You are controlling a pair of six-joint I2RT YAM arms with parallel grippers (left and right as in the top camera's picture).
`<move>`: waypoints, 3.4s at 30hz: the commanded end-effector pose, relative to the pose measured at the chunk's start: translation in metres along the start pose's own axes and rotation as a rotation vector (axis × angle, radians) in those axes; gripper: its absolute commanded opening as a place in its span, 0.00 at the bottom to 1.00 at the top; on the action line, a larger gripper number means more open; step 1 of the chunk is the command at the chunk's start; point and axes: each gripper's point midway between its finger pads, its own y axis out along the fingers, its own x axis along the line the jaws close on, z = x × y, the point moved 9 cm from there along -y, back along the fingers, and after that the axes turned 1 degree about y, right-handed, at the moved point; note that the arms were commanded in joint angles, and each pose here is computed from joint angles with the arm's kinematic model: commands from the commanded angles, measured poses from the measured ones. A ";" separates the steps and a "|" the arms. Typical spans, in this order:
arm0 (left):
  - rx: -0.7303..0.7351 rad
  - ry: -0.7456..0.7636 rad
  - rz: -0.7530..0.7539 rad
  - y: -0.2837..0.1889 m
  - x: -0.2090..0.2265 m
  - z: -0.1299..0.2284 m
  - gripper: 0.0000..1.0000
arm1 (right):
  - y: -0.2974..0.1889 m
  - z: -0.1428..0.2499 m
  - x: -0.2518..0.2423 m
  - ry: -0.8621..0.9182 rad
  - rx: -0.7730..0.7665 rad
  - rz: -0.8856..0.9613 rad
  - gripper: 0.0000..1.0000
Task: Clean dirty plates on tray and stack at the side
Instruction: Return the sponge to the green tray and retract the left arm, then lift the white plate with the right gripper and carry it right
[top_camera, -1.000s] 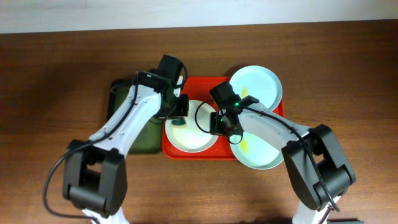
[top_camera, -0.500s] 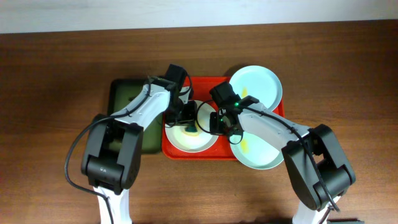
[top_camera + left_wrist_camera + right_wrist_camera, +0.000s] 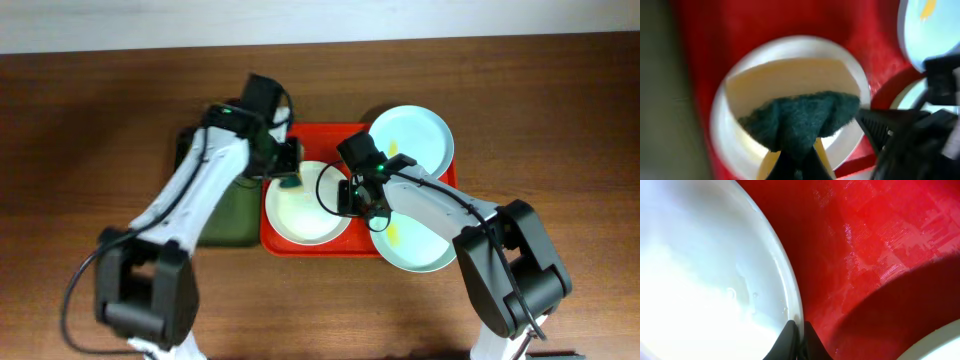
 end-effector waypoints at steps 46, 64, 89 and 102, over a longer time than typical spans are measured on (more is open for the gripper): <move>-0.236 -0.397 -0.442 -0.142 0.158 -0.001 0.99 | 0.000 0.004 -0.001 -0.078 0.039 0.000 0.04; -0.236 -0.397 -0.442 -0.142 0.158 -0.001 0.99 | -0.115 -0.054 0.070 -0.049 -0.170 -0.167 0.04; -0.236 -0.398 -0.442 -0.142 0.158 -0.001 0.99 | -0.117 -0.080 0.215 -0.661 -1.137 0.221 0.04; -0.236 -0.398 -0.442 -0.142 0.158 -0.001 1.00 | -0.178 -0.053 0.256 -0.745 -1.480 0.404 0.04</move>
